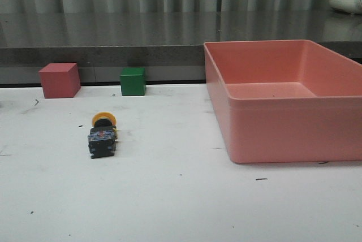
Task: Place and stand button with both arms
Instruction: 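Raise the right gripper away and bring the left gripper above the button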
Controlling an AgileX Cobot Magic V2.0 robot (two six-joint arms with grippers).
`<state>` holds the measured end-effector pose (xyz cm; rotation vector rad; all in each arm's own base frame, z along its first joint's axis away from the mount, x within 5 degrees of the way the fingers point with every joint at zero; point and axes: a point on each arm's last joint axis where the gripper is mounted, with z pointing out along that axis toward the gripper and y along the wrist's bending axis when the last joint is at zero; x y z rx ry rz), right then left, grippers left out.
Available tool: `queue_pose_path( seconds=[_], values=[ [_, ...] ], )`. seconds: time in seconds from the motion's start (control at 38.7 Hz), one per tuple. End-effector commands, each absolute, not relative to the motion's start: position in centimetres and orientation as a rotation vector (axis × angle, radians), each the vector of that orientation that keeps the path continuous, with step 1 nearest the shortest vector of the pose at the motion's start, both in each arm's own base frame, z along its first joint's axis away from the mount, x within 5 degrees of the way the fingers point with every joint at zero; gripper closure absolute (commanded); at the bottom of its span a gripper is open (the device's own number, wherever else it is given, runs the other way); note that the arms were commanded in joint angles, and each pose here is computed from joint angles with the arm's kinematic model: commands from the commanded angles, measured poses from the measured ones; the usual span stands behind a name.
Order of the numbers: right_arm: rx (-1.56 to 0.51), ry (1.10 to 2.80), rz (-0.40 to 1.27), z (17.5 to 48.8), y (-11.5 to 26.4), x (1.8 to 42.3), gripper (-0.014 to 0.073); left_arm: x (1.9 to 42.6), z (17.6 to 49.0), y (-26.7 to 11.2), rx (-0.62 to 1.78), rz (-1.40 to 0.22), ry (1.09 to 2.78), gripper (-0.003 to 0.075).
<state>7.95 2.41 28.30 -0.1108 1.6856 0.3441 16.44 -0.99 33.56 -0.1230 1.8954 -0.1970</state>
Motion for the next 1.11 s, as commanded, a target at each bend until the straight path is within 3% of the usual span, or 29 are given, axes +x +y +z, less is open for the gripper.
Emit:
queue_pose_path(
  seconds=[0.0, 0.26, 0.46, 1.08],
  values=[
    [-0.115, 1.566, 0.337, 30.1, 2.3, 7.9, 0.0664, 17.9, 35.1, -2.6, -0.056, -0.271, 1.844, 0.0103],
    [-0.115, 1.566, 0.337, 30.1, 2.3, 7.9, 0.0664, 22.3, 33.7, -8.3, 0.166, -0.390, 2.073, 0.0103],
    [-0.115, 1.566, 0.337, 30.1, 2.3, 7.9, 0.0664, 23.7, 32.3, -9.3, 0.200, -0.381, 2.203, 0.0103],
    [-0.115, 1.568, 0.337, 30.0, 2.3, 7.9, 0.0664, 23.7, 32.1, -9.4, 0.201, -0.380, 2.211, 0.0103]
  ],
)
